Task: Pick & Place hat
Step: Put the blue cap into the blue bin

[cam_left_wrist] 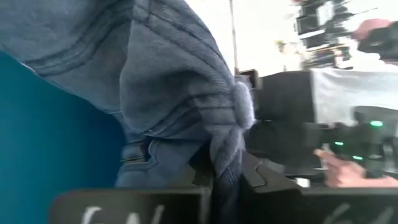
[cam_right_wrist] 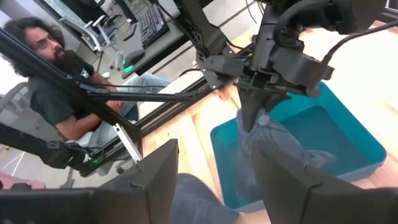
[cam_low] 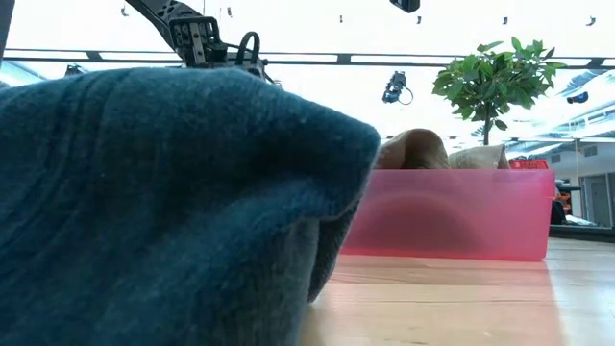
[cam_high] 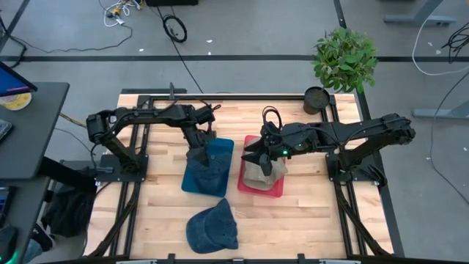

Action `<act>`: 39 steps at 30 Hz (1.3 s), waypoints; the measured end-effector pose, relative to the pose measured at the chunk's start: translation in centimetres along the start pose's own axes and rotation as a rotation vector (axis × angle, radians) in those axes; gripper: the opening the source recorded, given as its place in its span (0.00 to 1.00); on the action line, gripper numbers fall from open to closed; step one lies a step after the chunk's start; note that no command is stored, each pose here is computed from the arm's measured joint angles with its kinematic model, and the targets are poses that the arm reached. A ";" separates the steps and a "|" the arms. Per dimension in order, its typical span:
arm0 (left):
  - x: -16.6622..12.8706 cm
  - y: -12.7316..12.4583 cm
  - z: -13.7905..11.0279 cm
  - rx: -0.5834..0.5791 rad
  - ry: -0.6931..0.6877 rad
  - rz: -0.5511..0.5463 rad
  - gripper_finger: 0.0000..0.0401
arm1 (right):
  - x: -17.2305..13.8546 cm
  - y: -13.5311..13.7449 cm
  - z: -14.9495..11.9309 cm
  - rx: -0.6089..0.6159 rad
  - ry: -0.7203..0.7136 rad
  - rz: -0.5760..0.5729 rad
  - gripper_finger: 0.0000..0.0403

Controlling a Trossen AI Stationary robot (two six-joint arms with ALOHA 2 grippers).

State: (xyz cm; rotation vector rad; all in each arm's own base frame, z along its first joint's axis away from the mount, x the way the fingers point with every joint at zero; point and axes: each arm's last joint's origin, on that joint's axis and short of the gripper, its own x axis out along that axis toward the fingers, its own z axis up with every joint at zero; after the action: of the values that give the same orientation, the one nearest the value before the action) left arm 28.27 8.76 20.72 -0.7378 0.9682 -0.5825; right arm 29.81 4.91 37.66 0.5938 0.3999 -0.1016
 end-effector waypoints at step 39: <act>-2.2 -2.5 1.8 -0.116 0.074 0.240 0.70 | 0.0 -0.3 0.3 0.030 -0.029 -0.025 0.51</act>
State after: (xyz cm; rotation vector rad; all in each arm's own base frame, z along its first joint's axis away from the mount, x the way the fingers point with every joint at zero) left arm 28.59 9.32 24.39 -0.6943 1.1476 -0.3477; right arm 29.89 4.47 37.73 0.6163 0.3783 -0.1403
